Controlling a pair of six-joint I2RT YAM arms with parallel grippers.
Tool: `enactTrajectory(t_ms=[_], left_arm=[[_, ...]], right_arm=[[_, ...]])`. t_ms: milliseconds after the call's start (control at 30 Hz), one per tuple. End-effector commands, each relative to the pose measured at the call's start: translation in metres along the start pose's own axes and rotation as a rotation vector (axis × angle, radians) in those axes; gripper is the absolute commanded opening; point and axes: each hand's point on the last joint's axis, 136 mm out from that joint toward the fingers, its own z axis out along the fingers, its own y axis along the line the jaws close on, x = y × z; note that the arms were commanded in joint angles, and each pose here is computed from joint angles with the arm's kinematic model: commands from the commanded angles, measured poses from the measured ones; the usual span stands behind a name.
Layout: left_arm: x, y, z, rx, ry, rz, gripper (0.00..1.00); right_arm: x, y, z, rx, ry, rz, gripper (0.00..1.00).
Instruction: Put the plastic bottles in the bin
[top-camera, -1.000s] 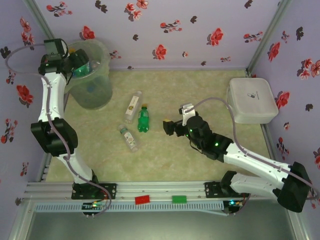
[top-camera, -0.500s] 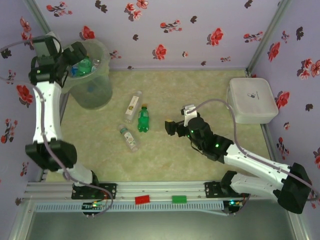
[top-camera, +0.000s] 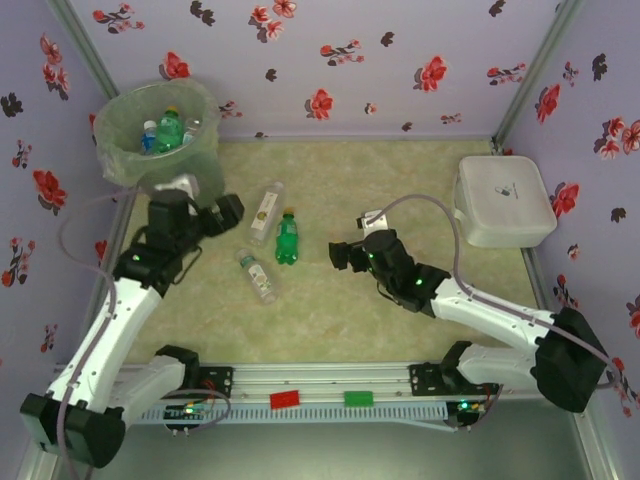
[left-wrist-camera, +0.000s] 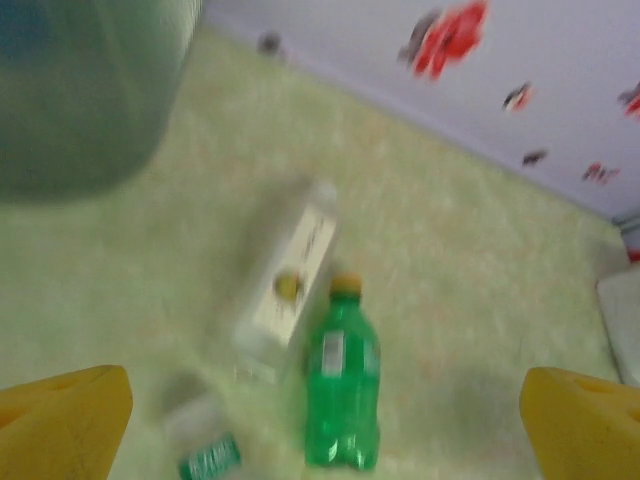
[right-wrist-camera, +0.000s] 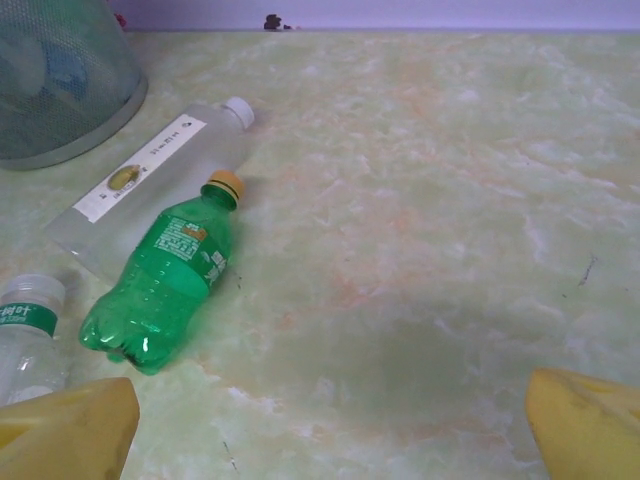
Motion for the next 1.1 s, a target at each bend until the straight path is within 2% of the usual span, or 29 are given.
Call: enactTrajectory(t_ms=[0, 100, 267, 400, 667, 1067], left_arm=[[0.035, 0.018, -0.002, -0.072, 0.017, -0.153, 1.00], [0.082, 0.031, 0.002, -0.135, 0.088, -0.218, 1.00], [0.129, 0.046, 0.002, -0.271, 0.148, -0.166, 1.00], [0.148, 0.040, 0.011, -0.305, 0.176, -0.130, 1.00], [0.176, 0.021, 0.048, -0.285, 0.236, -0.163, 1.00], [0.207, 0.054, 0.066, -0.393, 0.240, -0.192, 0.98]], right_arm=[[-0.011, 0.002, 0.004, 0.001, -0.023, 0.050, 1.00], [-0.005, 0.005, 0.009, -0.019, 0.002, 0.060, 1.00], [-0.003, 0.009, 0.017, -0.033, 0.021, 0.078, 1.00], [-0.003, 0.021, 0.021, -0.096, 0.046, 0.085, 1.00], [-0.001, 0.050, 0.015, -0.275, 0.073, 0.084, 1.00], [0.008, 0.027, 0.001, -0.216, 0.048, 0.085, 1.00]])
